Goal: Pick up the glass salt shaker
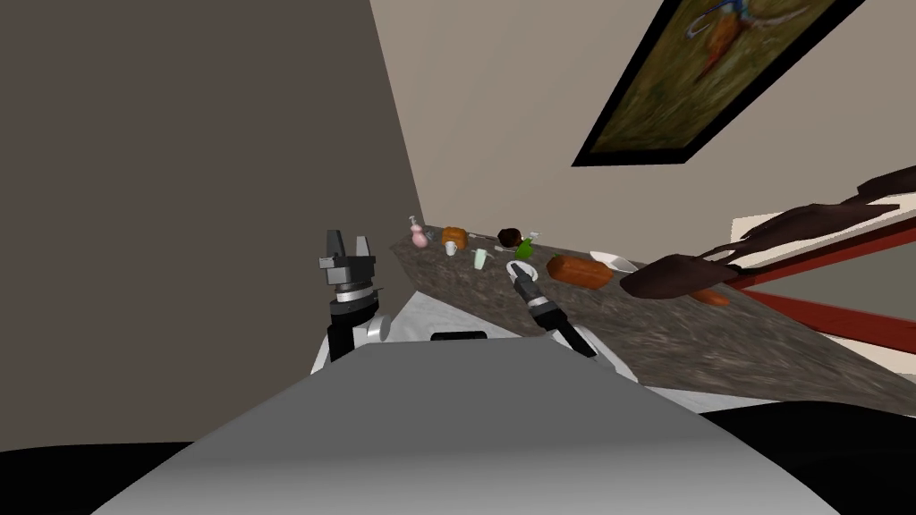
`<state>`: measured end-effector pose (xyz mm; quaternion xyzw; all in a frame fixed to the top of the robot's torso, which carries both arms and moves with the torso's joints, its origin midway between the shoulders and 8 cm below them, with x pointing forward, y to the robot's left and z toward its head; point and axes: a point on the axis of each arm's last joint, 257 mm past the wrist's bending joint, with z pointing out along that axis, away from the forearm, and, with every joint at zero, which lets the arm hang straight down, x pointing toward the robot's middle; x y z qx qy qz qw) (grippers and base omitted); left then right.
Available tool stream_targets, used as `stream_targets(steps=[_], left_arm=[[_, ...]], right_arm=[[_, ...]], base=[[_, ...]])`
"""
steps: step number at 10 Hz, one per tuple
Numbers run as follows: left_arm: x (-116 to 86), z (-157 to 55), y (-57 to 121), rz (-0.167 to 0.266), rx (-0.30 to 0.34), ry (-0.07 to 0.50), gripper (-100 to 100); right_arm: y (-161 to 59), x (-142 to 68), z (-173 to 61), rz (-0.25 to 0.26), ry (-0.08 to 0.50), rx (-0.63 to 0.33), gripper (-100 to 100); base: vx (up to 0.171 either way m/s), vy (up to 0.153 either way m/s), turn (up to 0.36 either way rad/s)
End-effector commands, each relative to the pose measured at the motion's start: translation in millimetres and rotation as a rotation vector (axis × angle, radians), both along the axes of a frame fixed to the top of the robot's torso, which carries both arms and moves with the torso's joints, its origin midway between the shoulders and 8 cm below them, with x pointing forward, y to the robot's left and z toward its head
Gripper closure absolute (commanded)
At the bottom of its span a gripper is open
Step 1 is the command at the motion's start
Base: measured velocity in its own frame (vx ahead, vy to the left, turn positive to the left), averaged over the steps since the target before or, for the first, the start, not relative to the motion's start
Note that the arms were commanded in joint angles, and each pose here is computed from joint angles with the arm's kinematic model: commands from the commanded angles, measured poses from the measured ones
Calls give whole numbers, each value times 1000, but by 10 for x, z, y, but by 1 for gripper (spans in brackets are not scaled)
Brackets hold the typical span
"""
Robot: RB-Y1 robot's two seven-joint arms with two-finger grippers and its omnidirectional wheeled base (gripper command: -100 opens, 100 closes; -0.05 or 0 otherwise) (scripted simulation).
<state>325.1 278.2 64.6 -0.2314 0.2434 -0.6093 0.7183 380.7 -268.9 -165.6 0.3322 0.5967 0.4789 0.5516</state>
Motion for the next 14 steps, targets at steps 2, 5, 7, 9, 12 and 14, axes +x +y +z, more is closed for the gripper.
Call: stream_targets(steps=[2,5,7,9,12,14], left_arm=[[0,0,0,0,0,0,0],[0,0,0,0,0,0,0],[0,0,0,0,0,0,0],[0,0,0,0,0,0,0],[0,0,0,0,0,0,0],[0,0,0,0,0,0,0]], right_arm=[[-79,-54,-327,16,107,-38,-100],[-178,-118,-570,48,187,-112,-100],[-283,-180,-791,56,257,-149,-100],[-398,-248,-998,56,324,-178,-100],[-573,-328,-1182,68,395,-241,-100],[-729,-404,-1349,62,457,-273,-100]], base=[[-35,5,-6],[-40,8,-2],[-17,13,3],[-7,9,6],[-7,25,12],[-4,16,12]])
